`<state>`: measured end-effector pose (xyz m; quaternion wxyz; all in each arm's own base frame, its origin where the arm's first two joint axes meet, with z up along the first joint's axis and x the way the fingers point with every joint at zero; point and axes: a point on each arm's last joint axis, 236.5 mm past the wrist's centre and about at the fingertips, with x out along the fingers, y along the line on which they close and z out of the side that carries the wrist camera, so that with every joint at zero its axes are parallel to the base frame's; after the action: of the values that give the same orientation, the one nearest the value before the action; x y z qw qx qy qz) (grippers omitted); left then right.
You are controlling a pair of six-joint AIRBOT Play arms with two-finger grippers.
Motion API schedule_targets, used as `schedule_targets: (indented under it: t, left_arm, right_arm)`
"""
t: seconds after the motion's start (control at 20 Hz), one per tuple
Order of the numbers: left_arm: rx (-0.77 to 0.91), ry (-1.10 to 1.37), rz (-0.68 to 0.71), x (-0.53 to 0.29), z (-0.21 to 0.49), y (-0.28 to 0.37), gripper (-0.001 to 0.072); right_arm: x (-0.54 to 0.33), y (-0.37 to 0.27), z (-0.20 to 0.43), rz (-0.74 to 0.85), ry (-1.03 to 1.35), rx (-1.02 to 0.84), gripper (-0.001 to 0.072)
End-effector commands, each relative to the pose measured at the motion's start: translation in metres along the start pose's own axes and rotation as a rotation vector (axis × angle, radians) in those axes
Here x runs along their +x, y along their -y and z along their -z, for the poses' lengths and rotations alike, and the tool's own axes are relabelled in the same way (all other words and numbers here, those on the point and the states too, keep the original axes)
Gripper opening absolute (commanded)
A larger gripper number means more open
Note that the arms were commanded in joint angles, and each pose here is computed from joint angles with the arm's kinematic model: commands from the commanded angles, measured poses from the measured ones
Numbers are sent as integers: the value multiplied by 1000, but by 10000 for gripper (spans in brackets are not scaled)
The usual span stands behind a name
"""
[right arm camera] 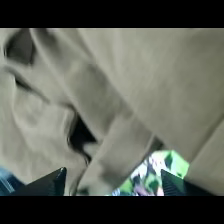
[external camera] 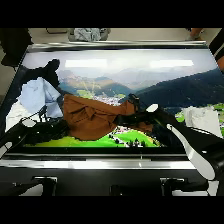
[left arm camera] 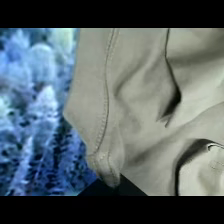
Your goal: Fold the shirts.
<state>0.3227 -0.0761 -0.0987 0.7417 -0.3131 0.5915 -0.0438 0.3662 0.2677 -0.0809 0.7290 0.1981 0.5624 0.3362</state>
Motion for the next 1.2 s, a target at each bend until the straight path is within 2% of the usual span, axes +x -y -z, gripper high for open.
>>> schedule_targets:
  t: [0.0, 0.05, 0.2, 0.3, 0.4, 0.5, 0.65, 0.8, 0.85, 0.95, 1.05, 1.15]
  left_arm:
    - [34, 31, 4, -1, -6, 3, 33]
    - [40, 35, 5, -2, -7, 4, 32]
    - [91, 60, 13, -10, -11, 10, 32]
    - [188, 106, 30, -24, -23, 23, 31]
    - [294, 226, 67, -63, -49, 56, 30]
    - [401, 427, 126, -134, -83, 110, 30]
    - [608, 841, 245, -313, -98, 214, 30]
    - [751, 1234, 382, -495, -40, 289, 30]
    - [778, 1312, 429, -535, -14, 303, 30]
    - [839, 1406, 515, -586, 32, 323, 30]
    - [870, 1432, 551, -602, 52, 329, 30]
    - [877, 1407, 538, -595, 51, 328, 30]
  right_arm:
    - [8, 8, -4, 18, 25, 100, 577]
    - [10, 10, -3, 19, 21, 107, 492]
    - [11, 14, -7, 31, 38, 104, 48]
    - [4, 8, -15, 27, 47, -30, 42]
    - [-24, -18, -37, 20, 70, -263, 42]
    - [-86, -52, -72, 80, 146, -523, 42]
    - [-247, -137, -137, 287, 475, -844, 42]
    - [-438, -278, -124, 433, 969, -1098, 42]
    - [-485, -319, -100, 431, 1107, -1148, 42]
    - [-535, -361, -55, 425, 1239, -1208, 42]
    - [-548, -367, -30, 435, 1251, -1201, 43]
    - [-540, -347, -22, 474, 1165, -1137, 43]
